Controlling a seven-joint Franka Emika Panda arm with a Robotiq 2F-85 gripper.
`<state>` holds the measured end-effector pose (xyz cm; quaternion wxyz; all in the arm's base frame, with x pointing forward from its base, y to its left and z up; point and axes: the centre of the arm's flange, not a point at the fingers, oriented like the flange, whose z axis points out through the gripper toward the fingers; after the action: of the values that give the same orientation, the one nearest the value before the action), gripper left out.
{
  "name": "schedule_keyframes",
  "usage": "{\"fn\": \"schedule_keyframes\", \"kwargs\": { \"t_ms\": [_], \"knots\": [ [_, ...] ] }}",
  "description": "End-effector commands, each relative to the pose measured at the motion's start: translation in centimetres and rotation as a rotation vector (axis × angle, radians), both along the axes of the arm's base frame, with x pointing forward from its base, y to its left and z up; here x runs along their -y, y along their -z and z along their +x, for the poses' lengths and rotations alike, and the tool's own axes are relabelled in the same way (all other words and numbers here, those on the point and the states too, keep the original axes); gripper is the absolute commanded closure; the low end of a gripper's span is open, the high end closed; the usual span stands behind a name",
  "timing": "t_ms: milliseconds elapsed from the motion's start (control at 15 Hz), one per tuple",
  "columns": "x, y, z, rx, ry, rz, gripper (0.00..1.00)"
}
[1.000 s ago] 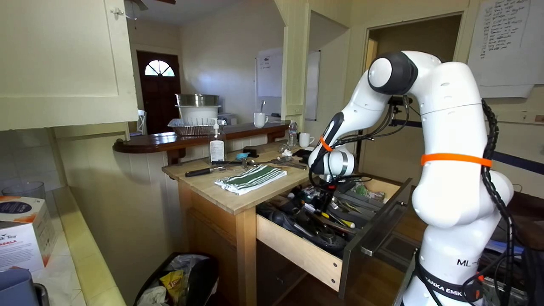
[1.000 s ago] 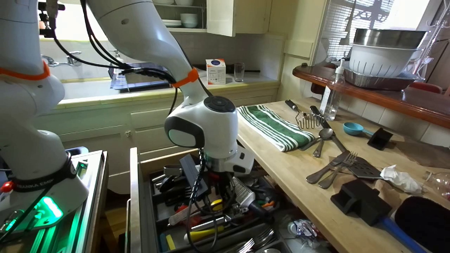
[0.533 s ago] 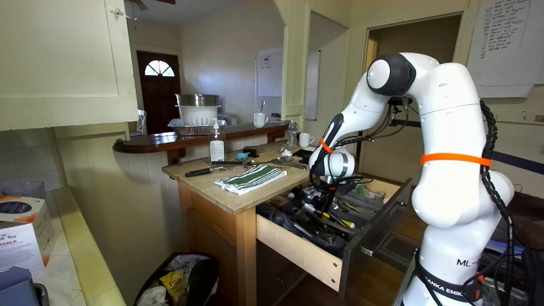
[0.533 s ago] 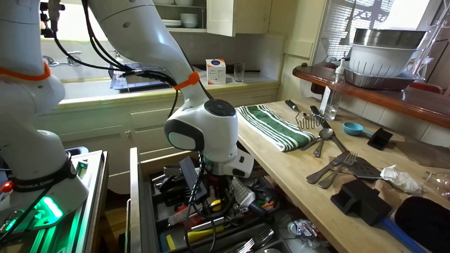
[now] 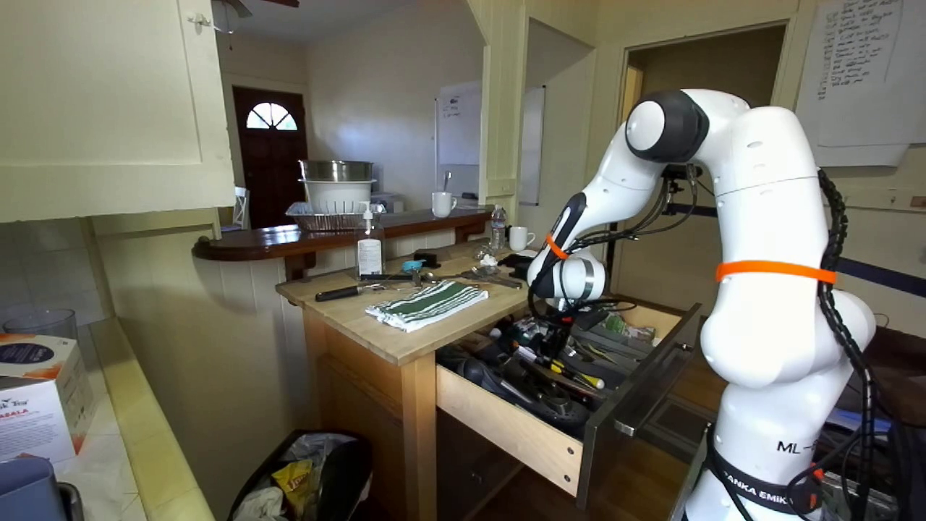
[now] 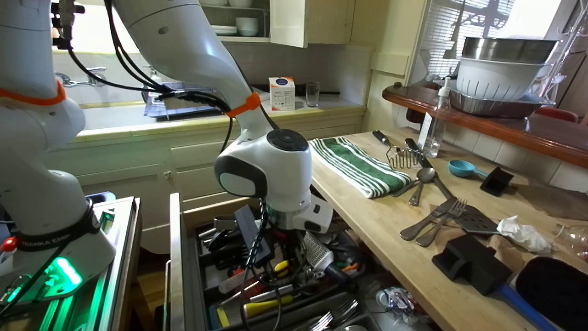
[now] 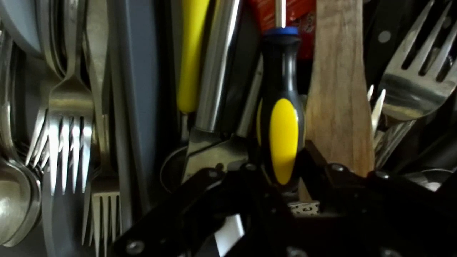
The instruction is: Shift the screwdriver to the top of the dresser
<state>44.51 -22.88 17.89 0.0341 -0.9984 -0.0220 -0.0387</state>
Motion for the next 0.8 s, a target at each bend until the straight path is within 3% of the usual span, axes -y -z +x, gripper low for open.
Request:
{"fn": "schedule_keyframes", "kwargs": {
  "t_ms": [0, 267, 467, 733],
  "knots": [
    [0.6, -4.8, -1.1, -0.023, 0.040, 0.007, 0.92],
    [1.9, -12.6, -1.5, -0.044, 0.073, 0.023, 0.92],
    [2.6, -18.5, -0.1, 0.035, 0.086, -0.028, 0.92],
    [1.0, -26.1, 4.0, 0.166, -0.106, -0.117, 0.92]
  ]
}}
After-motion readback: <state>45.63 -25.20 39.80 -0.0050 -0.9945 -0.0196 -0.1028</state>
